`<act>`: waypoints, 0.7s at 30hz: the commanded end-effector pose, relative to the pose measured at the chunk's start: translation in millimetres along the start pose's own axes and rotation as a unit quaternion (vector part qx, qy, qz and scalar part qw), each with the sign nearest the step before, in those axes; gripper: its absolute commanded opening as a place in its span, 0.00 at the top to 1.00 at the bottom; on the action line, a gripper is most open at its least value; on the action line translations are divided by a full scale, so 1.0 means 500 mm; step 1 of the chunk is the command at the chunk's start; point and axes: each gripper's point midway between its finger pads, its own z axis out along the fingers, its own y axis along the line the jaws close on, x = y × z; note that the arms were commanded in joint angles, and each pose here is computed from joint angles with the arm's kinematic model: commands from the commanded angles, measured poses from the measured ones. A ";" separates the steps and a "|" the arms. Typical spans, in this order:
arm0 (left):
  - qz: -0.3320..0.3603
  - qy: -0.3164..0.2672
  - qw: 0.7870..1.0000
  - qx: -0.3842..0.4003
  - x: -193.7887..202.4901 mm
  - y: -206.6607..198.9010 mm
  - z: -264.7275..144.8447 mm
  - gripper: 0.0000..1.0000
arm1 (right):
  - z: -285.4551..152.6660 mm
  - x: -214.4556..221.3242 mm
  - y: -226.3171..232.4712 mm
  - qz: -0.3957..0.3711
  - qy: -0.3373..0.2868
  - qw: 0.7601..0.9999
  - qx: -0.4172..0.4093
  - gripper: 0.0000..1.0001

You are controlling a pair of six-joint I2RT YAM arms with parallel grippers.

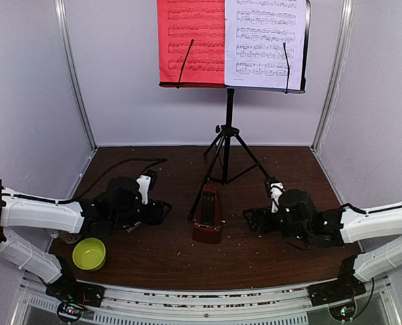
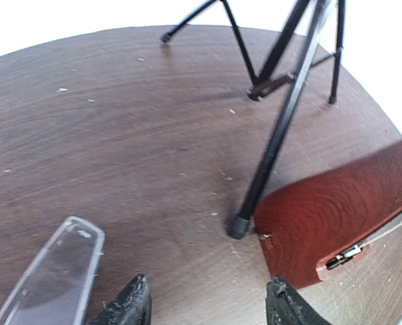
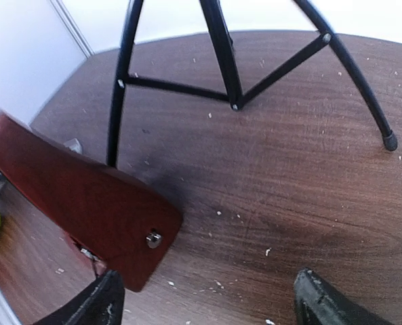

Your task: Set up the instrument practice props

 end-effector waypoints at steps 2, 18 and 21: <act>-0.020 -0.024 0.999 -0.029 -0.037 0.056 -0.038 0.39 | -0.064 -0.083 -0.010 0.008 -0.046 0.999 -0.006 0.09; 0.039 -0.067 0.989 -0.125 -0.226 0.137 -0.219 0.17 | -0.232 -0.269 -0.047 -0.042 -0.114 0.992 -0.028 0.00; 0.029 -0.063 0.989 -0.133 -0.243 0.136 -0.240 0.02 | -0.248 -0.279 -0.062 -0.049 -0.115 0.992 -0.017 0.00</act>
